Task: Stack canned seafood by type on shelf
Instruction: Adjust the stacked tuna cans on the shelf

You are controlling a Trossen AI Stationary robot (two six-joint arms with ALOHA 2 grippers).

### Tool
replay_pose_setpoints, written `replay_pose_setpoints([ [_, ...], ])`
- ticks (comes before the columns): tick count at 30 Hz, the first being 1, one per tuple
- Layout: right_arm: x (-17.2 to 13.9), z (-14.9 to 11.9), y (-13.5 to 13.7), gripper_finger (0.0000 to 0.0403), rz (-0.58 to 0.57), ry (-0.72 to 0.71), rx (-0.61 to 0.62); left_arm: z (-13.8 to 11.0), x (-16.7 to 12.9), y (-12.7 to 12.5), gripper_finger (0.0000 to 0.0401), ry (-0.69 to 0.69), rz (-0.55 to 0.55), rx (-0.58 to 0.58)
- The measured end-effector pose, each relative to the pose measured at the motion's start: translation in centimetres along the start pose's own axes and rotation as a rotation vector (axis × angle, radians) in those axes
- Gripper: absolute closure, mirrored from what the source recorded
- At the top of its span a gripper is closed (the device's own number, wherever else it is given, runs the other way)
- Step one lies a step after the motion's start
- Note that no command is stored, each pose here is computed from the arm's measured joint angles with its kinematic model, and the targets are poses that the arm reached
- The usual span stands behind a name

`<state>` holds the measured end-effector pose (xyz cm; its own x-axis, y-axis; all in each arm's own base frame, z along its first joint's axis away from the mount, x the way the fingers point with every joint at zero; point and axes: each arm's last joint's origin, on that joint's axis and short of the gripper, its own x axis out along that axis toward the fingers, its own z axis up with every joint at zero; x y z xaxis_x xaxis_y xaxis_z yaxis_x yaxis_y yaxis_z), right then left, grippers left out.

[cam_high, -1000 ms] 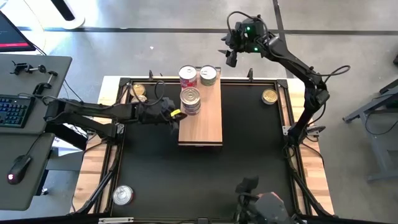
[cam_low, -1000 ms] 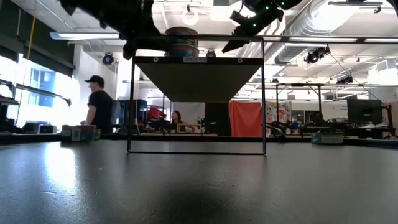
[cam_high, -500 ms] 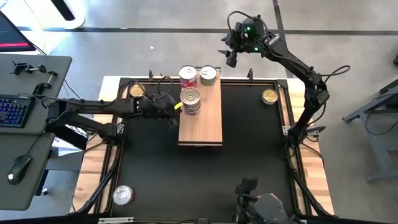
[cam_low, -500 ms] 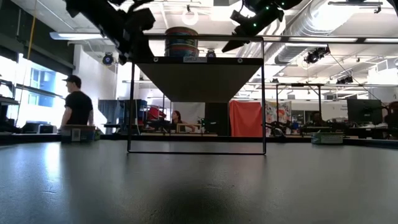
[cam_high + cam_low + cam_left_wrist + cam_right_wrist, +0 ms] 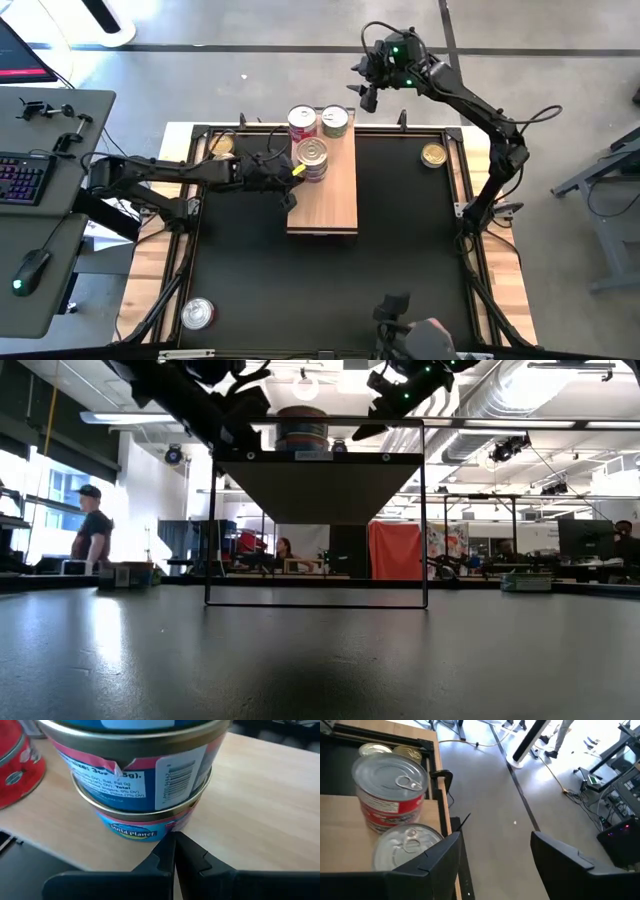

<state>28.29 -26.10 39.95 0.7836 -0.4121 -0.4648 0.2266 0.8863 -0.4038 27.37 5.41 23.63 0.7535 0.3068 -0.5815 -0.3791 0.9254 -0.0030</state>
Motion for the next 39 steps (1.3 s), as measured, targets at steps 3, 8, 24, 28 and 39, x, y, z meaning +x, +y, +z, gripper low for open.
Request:
replay_pose_setpoints([
  [3, -0.1, 0.5, 0.5, 0.0172, 0.01, -0.012, -0.009, 0.1, 0.6, -0.1, 0.0401, -0.019, 0.017, -0.002],
  [8, -0.7, 1.4, 1.4, 0.0172, 0.022, -0.034, -0.022, 0.3, 1.3, -0.1, 0.0401, -0.06, 0.052, 0.018],
  [24, -1.6, 3.7, 3.9, 0.0172, 0.054, -0.095, -0.005, 1.2, 2.6, 2.0, 0.0401, -0.145, 0.084, 0.079],
  [28, -1.8, 4.3, 4.2, 0.0172, 0.006, -0.103, -0.017, 1.2, 2.8, 2.6, 0.0401, -0.143, 0.07, 0.079],
  [39, -3.4, 5.8, 4.0, 0.0172, -0.094, -0.189, -0.007, 1.3, 3.6, 2.7, 0.0401, -0.179, 0.054, 0.077],
])
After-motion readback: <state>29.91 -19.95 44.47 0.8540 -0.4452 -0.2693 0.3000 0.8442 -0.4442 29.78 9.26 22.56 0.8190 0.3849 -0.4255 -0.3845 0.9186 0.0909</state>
